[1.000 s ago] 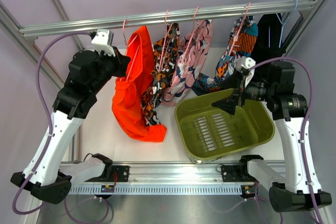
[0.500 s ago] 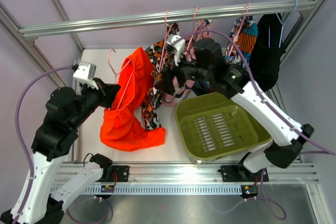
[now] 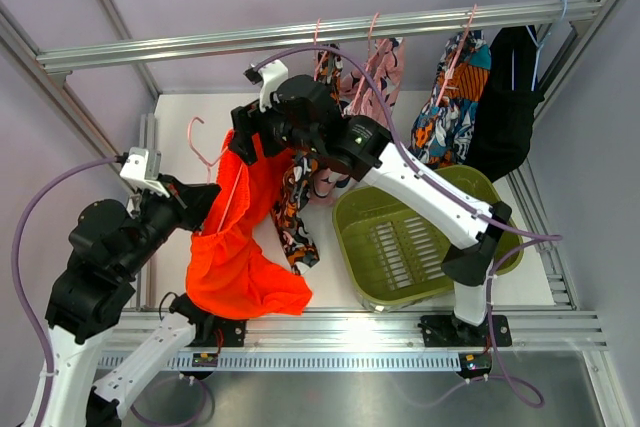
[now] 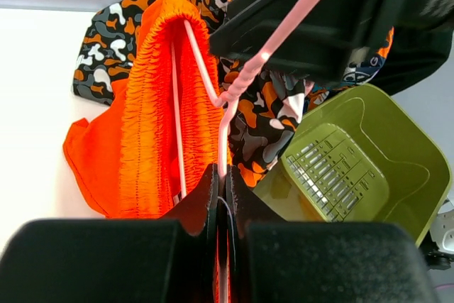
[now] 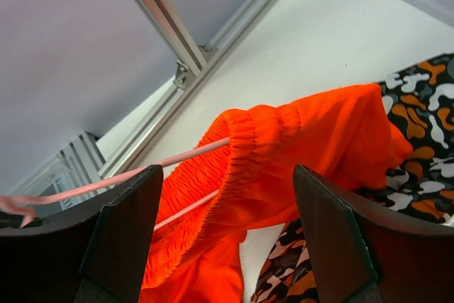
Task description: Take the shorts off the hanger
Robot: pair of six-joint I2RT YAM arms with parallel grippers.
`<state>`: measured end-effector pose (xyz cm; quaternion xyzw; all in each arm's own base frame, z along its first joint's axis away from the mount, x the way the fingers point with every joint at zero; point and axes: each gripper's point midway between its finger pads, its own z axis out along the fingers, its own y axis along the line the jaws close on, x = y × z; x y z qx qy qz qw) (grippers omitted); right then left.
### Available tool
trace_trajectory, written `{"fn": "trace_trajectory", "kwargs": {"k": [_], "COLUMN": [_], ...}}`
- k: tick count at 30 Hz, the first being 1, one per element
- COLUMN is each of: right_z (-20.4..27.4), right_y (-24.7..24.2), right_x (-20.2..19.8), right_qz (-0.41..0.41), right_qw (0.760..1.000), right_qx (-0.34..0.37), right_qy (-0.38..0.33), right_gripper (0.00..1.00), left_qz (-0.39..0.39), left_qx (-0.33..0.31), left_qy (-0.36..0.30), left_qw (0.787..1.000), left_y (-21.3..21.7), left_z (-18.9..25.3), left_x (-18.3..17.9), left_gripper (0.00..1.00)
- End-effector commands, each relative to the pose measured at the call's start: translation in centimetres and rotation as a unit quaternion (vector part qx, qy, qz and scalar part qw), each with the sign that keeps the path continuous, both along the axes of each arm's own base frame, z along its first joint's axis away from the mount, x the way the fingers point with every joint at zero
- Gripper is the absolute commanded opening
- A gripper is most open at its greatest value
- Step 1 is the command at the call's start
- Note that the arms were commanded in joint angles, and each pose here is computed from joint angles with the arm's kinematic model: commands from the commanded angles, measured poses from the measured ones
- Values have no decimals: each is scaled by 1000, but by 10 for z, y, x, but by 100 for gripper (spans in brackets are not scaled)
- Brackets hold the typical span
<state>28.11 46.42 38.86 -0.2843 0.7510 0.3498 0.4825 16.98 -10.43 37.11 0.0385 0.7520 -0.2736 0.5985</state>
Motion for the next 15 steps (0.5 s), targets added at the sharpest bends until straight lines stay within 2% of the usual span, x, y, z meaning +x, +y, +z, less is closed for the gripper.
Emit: {"fn": "trace_trajectory", "kwargs": {"k": [1,6,10,15], "right_z": [14,1,-13,-22], "right_y": [-2,-2,4,11], "right_x": [2,6,4,6], "right_qz": [-37,-44,-30,-31], "right_qw": [999,999,999,999], "right_qx": [7,-10,-17,-18], "right_qy": [-23,-26,-14,-6], "right_gripper": [81,76,66,60], "left_qz": [7,15,9,6], "left_qx": [-34,-39,-42,-44], "left_qy": [-45,-49,-49,-53], "left_qw": [998,998,998,998], "left_y": [3,6,4,4], "left_z": [31,32,32,35], "left_x": [-2,-5,-5,-8], "left_gripper": [0,0,0,0]}}
